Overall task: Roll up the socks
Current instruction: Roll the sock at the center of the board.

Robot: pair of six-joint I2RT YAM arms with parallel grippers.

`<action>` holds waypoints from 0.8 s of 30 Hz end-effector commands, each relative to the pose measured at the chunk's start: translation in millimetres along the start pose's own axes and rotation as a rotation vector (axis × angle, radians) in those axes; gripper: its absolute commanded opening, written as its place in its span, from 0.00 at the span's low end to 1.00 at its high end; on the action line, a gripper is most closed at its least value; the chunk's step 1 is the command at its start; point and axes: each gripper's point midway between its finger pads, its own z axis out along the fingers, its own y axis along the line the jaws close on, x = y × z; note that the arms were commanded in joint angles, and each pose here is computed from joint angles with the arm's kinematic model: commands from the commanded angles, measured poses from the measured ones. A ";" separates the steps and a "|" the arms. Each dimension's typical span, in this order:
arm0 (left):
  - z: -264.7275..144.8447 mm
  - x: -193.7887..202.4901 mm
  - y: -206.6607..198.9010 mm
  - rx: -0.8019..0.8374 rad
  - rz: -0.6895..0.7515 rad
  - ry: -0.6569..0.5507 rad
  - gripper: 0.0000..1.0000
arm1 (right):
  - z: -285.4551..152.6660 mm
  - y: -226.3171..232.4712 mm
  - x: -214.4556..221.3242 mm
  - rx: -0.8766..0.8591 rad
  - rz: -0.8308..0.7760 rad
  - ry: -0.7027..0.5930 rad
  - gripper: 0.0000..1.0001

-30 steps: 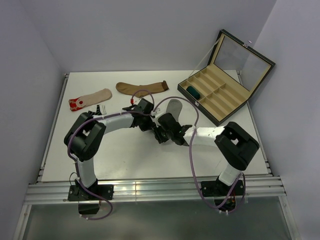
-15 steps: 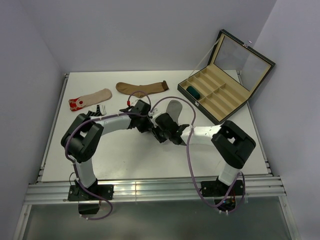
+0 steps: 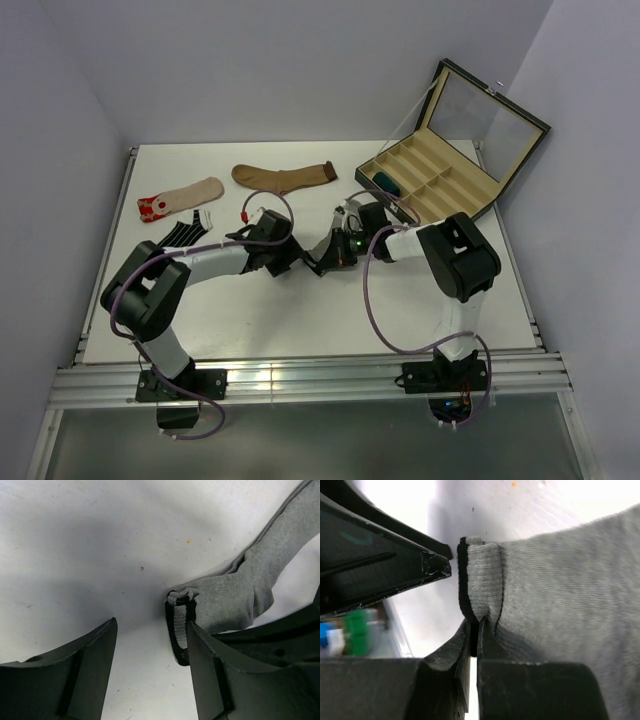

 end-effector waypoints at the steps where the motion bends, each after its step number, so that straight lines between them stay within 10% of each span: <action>1: -8.0 -7.7 -27.3 0.112 -0.036 -0.022 0.62 | -2.2 -4.2 26.5 -0.126 0.204 0.067 0.00; 24: 17.2 12.4 -47.4 0.145 0.009 0.063 0.55 | -9.8 -52.6 41.0 -0.091 0.490 0.048 0.00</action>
